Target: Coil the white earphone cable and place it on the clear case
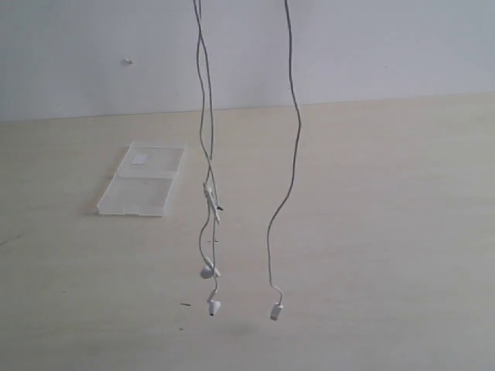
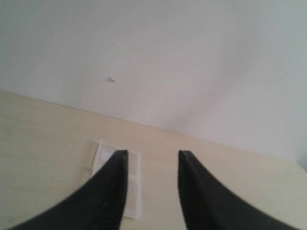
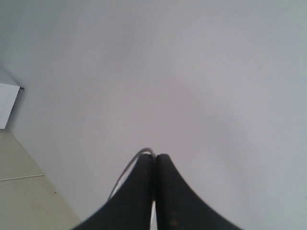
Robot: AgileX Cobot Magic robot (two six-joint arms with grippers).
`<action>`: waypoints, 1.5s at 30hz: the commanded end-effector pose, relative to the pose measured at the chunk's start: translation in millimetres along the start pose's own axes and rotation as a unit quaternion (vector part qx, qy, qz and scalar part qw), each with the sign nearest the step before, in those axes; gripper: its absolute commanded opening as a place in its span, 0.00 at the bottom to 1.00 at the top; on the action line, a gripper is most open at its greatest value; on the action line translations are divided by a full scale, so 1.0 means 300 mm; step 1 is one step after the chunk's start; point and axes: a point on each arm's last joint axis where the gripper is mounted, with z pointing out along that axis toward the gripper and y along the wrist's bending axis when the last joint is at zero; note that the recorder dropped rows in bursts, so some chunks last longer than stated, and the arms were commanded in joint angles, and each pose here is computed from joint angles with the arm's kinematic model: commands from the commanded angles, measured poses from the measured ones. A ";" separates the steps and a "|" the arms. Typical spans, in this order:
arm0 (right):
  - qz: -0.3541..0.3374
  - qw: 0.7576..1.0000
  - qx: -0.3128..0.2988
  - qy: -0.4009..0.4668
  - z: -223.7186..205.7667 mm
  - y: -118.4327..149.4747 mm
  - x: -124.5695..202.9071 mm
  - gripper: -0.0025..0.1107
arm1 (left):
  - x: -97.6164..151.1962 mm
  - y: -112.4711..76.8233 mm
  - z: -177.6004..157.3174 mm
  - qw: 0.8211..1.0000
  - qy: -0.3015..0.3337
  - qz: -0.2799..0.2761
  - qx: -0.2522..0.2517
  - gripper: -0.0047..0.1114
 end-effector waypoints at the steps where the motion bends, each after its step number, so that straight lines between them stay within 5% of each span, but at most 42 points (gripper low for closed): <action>1: 0.004 1.000 0.002 -0.013 -0.007 -0.006 -0.015 0.02 | -0.072 -0.063 0.121 0.993 0.094 0.049 0.047 0.49; 7: 0.004 0.999 0.000 -0.039 -0.008 -0.005 -0.030 0.02 | -0.067 -0.175 0.270 0.957 0.141 0.144 0.208 0.48; 16: 0.005 0.999 -0.006 -0.037 0.024 0.013 -0.017 0.02 | 0.020 -0.320 0.285 0.889 0.125 0.294 0.328 0.51; 25: 0.013 0.998 -0.010 -0.056 0.030 0.017 -0.026 0.02 | 0.053 -0.411 0.311 0.889 0.090 0.234 0.383 0.51; 33: 0.011 0.998 -0.005 -0.062 0.010 0.006 -0.037 0.02 | 0.113 -0.440 0.333 0.851 0.106 0.253 0.448 0.56; 45: 0.102 0.989 -0.021 -0.106 -0.011 0.003 -0.071 0.02 | 0.109 -0.438 0.341 0.853 0.100 0.266 0.439 0.56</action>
